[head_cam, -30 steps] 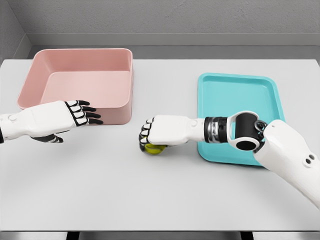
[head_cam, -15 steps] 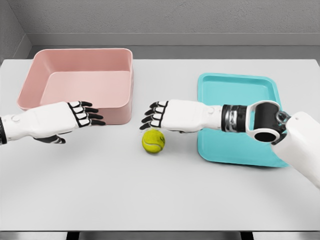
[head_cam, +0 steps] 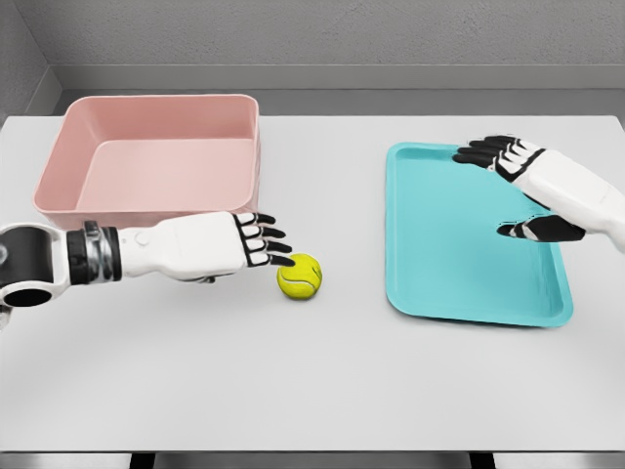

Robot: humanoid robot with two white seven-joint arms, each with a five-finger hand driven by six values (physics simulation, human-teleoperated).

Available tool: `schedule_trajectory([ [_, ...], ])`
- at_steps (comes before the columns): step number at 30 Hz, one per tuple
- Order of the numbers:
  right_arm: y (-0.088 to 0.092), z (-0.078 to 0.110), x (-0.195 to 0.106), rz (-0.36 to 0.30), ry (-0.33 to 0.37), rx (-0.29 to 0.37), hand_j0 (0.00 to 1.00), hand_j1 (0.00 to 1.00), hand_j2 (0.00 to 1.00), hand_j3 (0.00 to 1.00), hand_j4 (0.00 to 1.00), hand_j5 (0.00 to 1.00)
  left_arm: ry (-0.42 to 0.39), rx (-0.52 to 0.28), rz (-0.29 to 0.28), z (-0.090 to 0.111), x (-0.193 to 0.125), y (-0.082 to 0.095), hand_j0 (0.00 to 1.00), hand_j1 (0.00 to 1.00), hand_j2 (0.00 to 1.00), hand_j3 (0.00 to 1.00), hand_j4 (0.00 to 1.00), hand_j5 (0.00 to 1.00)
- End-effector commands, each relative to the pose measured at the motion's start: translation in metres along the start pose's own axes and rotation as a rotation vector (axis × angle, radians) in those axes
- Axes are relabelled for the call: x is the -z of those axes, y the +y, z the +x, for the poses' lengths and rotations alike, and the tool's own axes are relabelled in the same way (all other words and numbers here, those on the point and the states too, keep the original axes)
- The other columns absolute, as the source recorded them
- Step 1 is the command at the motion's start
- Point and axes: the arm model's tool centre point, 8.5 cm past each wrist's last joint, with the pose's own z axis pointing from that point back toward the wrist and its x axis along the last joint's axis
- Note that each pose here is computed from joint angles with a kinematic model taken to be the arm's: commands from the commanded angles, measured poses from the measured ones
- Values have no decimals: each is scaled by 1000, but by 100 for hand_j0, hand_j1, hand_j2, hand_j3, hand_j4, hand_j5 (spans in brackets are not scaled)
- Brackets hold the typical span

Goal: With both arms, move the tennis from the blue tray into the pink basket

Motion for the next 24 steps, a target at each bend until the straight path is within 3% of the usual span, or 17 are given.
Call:
schedule_trajectory([
  [1, -22, -5, -12, -138, 24, 23, 100, 100, 100, 100, 100, 100, -51, -26, -3, 13, 19, -8, 100, 100, 100, 100, 100, 100],
  [3, -2, -8, -30, -230, 82, 102, 100, 100, 100, 100, 100, 100, -68, -17, -5, 15, 24, -6, 100, 100, 100, 100, 100, 100],
  [7, 24, -7, -35, -243, 102, 189, 100, 100, 100, 100, 100, 100, -82, -24, 10, 15, 34, -2, 100, 100, 100, 100, 100, 100],
  [9, 24, -7, -37, -268, 111, 193, 100, 100, 100, 100, 100, 100, -90, -42, 29, 14, 39, 1, 100, 100, 100, 100, 100, 100],
  [12, 25, -6, -36, -275, 108, 198, 100, 100, 100, 100, 100, 100, -100, -141, 47, 8, 37, 2, 100, 100, 100, 100, 100, 100],
  [24, 25, -5, -34, -270, 104, 194, 100, 100, 100, 100, 100, 100, -92, -203, 46, -8, 61, -4, 100, 100, 100, 100, 100, 100],
])
